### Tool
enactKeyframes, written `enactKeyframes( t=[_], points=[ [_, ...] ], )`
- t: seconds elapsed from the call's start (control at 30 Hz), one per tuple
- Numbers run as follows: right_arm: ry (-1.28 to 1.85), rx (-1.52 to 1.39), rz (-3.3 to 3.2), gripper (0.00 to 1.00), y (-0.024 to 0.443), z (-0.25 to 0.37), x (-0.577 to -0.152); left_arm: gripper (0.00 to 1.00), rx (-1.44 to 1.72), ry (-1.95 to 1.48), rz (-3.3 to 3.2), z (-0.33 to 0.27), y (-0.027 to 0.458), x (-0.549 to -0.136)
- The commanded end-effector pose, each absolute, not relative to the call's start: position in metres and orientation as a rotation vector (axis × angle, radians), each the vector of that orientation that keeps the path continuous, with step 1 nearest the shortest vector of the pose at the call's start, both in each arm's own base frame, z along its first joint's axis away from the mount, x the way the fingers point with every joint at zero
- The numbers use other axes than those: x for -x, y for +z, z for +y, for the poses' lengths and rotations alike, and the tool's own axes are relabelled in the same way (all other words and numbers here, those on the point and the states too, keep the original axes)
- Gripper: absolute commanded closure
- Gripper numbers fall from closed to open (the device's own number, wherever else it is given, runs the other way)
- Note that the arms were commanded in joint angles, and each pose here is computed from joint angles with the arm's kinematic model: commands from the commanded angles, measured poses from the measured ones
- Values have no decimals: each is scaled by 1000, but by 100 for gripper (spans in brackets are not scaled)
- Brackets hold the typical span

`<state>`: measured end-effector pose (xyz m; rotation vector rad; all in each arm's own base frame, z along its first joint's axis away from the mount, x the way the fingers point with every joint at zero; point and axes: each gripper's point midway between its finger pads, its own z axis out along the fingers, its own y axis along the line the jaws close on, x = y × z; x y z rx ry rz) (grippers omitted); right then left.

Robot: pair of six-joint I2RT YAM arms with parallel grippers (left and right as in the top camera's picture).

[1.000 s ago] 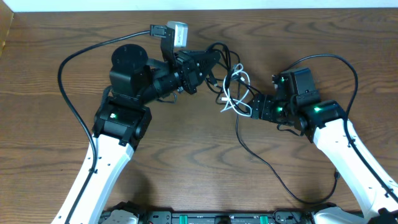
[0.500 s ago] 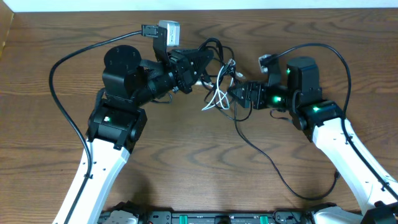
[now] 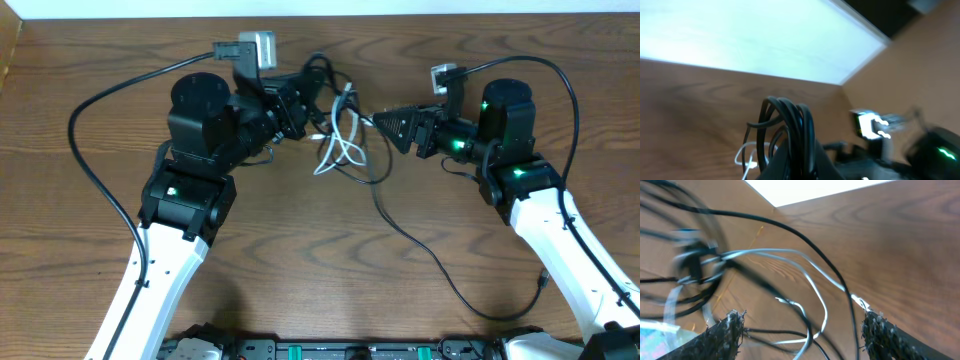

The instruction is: Untangle cables

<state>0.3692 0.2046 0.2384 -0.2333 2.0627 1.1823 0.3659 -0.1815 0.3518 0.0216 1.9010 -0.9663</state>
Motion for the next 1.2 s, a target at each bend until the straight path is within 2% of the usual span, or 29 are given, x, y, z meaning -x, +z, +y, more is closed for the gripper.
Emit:
enactKeyframes(
  t=[0.0, 0.37, 0.53, 0.73, 0.93, 0.97, 1.1, 1.13, 1.17],
  points=[
    [1164, 429, 1935, 24, 266, 211, -352, 92, 256, -847, 1826, -144, 371, -384],
    [1201, 840, 1795, 22, 270, 267, -298, 93, 748, -1114, 1759, -136, 371, -388],
    [1070, 785, 1863, 22, 256, 272, -307, 92, 868, -1225, 1763, -147, 367, -383],
    [1068, 786, 1866, 26, 255, 273, -306, 92, 855, -1254, 1787, -157, 366, -379],
    [954, 708, 1900, 31, 250, 263, -323, 93, 820, -1304, 1849, -177, 362, -368],
    [941, 699, 1902, 37, 250, 262, -325, 93, 820, -1304, 1859, -179, 360, -366],
    [935, 696, 1897, 90, 250, 262, -326, 93, 809, -1308, 1878, -186, 358, -362],
    [941, 698, 1897, 99, 251, 263, -326, 92, 808, -1308, 1878, -187, 358, -362],
    [950, 702, 1897, 99, 251, 264, -324, 92, 811, -1304, 1875, -186, 358, -362]
  ],
)
